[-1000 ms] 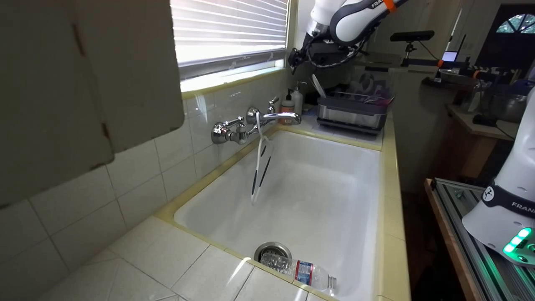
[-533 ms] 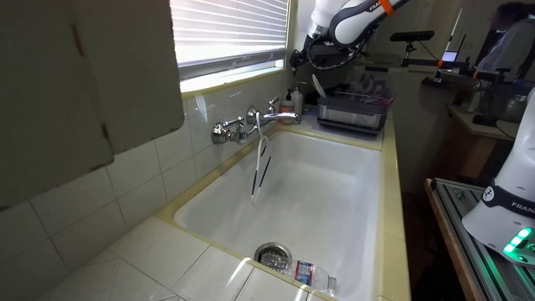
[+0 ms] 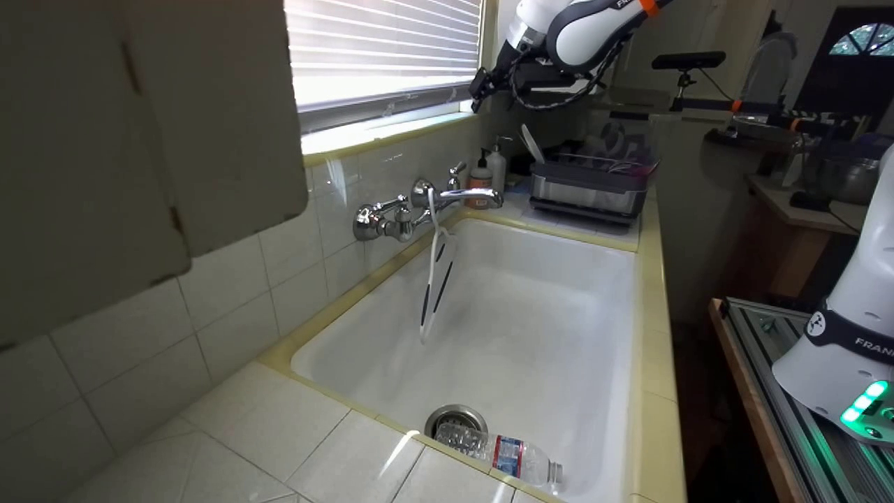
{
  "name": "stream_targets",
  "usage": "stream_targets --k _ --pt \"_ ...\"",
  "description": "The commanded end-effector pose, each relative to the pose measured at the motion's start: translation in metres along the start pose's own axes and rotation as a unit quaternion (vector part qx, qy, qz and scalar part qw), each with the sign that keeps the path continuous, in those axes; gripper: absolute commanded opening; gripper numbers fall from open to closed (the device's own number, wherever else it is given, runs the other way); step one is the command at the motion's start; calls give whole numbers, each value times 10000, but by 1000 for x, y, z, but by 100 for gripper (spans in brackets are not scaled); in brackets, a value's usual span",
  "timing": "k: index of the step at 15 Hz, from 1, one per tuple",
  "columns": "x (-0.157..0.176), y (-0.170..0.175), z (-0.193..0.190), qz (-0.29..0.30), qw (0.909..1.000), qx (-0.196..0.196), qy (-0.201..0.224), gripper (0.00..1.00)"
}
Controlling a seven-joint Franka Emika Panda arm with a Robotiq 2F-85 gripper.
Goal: Push down on the pump bottle.
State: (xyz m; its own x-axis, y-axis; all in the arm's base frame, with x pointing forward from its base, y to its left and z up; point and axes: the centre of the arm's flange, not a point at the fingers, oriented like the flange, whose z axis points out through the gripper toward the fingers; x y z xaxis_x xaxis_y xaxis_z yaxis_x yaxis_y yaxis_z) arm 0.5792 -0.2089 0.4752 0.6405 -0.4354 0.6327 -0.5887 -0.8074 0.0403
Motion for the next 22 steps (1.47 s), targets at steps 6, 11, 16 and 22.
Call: stream_targets --k 6,11,16,22 --pt "10 52 37 -7 9997 196 -153 100" --pt "17 77 56 -40 9996 204 -174 72" --pt "25 89 76 -209 9997 124 74 39" --pt "25 96 108 -253 9997 -6 66 0"
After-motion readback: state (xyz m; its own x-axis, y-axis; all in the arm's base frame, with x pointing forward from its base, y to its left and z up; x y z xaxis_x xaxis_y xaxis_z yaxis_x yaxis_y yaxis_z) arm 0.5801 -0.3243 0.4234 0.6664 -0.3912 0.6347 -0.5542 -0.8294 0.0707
